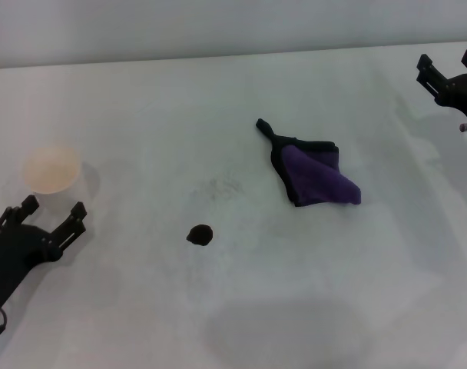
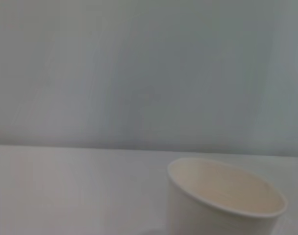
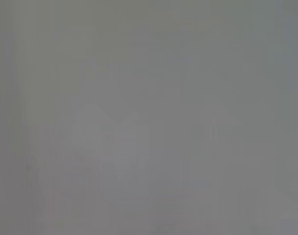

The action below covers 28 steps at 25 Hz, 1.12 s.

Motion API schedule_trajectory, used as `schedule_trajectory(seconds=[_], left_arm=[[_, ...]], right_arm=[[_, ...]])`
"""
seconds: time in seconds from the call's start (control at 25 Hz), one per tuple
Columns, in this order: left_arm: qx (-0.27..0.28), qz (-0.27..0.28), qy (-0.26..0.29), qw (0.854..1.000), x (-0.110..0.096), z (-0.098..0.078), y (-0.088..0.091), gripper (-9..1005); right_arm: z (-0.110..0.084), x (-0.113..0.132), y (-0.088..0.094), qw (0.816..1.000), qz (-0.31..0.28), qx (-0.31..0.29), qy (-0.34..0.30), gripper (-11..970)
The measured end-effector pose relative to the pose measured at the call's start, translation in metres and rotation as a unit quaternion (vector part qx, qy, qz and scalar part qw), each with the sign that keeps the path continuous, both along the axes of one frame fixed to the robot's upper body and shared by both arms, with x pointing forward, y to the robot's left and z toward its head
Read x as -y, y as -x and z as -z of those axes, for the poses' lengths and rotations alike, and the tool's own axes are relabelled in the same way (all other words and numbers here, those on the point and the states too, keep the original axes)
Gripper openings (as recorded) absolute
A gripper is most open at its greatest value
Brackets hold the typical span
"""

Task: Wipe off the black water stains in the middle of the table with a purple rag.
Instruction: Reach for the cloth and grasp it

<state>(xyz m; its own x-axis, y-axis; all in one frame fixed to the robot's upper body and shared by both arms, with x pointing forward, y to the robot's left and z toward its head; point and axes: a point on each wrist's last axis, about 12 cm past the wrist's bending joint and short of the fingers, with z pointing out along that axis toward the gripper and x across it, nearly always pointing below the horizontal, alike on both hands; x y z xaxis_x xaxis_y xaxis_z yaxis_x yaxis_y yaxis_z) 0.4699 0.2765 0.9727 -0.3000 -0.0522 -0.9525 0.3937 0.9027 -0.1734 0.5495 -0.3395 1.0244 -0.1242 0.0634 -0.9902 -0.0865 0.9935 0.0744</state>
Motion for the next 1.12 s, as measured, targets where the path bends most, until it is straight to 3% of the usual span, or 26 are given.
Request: schedule_trajectory(seconds=[0.32, 0.48, 0.64, 0.88, 1.12], left_arm=[[-0.013, -0.040, 0.023, 0.999, -0.008, 0.005, 0.015, 887], [0.010, -0.053, 0.049, 0.997, -0.014, 0.002, 0.028, 888], [0.045, -0.078, 0.075, 0.993, -0.022, -0.005, 0.041, 886], [0.067, -0.110, 0.078, 0.989, -0.034, -0.008, 0.051, 884], [0.082, -0.173, 0.085, 0.978, -0.047, -0.010, 0.049, 885]], right_arm=[[-0.003, -0.007, -0.005, 1.000, -0.016, 0.004, -0.011, 843], [-0.010, -0.019, -0.011, 0.994, -0.044, 0.001, -0.095, 844], [-0.018, -0.030, -0.018, 0.989, -0.083, 0.001, -0.119, 844], [-0.054, -0.052, -0.043, 0.975, -0.188, -0.010, -0.120, 843], [-0.089, -0.078, -0.082, 0.963, -0.250, -0.087, -0.042, 843]])
